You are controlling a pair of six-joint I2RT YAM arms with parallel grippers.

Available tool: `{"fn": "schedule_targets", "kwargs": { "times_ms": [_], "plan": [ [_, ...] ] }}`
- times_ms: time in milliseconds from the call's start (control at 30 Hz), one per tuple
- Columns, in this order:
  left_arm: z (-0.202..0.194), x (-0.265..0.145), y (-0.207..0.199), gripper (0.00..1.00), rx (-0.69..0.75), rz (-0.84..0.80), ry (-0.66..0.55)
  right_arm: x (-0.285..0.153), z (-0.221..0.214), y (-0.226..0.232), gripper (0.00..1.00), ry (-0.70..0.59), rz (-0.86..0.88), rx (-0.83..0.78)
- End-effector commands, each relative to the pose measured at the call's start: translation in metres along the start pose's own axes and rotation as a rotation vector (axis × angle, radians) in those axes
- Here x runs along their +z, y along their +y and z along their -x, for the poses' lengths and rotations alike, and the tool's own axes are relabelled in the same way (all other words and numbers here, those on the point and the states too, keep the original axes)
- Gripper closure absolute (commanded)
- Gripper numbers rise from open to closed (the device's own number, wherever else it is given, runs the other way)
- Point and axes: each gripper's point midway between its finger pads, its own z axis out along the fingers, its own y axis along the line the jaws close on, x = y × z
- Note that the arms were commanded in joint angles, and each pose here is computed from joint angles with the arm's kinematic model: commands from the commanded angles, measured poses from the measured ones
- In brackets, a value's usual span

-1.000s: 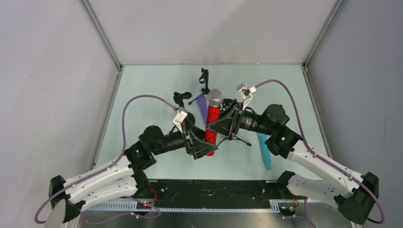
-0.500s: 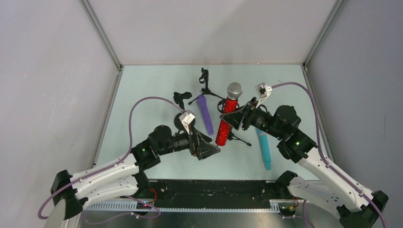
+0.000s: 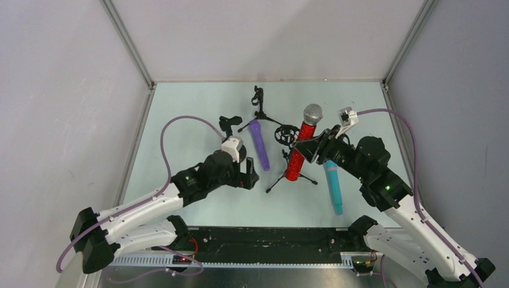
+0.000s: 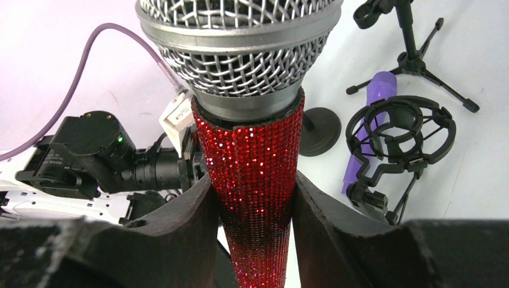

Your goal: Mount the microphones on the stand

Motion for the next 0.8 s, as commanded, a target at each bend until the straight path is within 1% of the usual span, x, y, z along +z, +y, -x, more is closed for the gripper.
{"fn": "schedule_targets", "kwargs": {
  "times_ms": [0, 67, 133, 200, 333, 400, 600, 767],
  "plan": [
    [0.012, -0.010, 0.048, 0.00, 0.006, 0.219, -0.016, -0.003, 0.019, 0.004, 1.00, -0.061, 0.002, -0.036],
    [0.020, -0.018, 0.064, 0.00, 0.007, 0.297, -0.047, -0.003, 0.018, 0.002, 1.00, -0.058, -0.003, -0.041],
    [0.027, -0.028, 0.069, 0.00, 0.022, 0.328, -0.071, -0.003, 0.019, 0.001, 1.00, -0.061, -0.007, -0.043],
    [0.041, -0.040, 0.076, 0.00, 0.039, 0.376, -0.124, -0.002, 0.020, 0.000, 1.00, -0.066, -0.013, -0.044],
    [0.067, -0.066, 0.081, 0.00, 0.068, 0.413, -0.231, 0.000, 0.022, -0.003, 1.00, -0.075, -0.023, -0.055],
    [0.081, -0.084, 0.081, 0.00, 0.073, 0.412, -0.300, 0.000, 0.024, -0.003, 1.00, -0.082, -0.020, -0.057],
    [0.110, -0.126, 0.079, 0.00, 0.095, 0.395, -0.445, 0.004, 0.033, -0.001, 1.00, -0.115, -0.004, -0.071],
    [0.119, -0.146, 0.075, 0.00, 0.104, 0.363, -0.504, 0.008, 0.042, 0.001, 1.00, -0.144, 0.013, -0.076]
  ]
}}
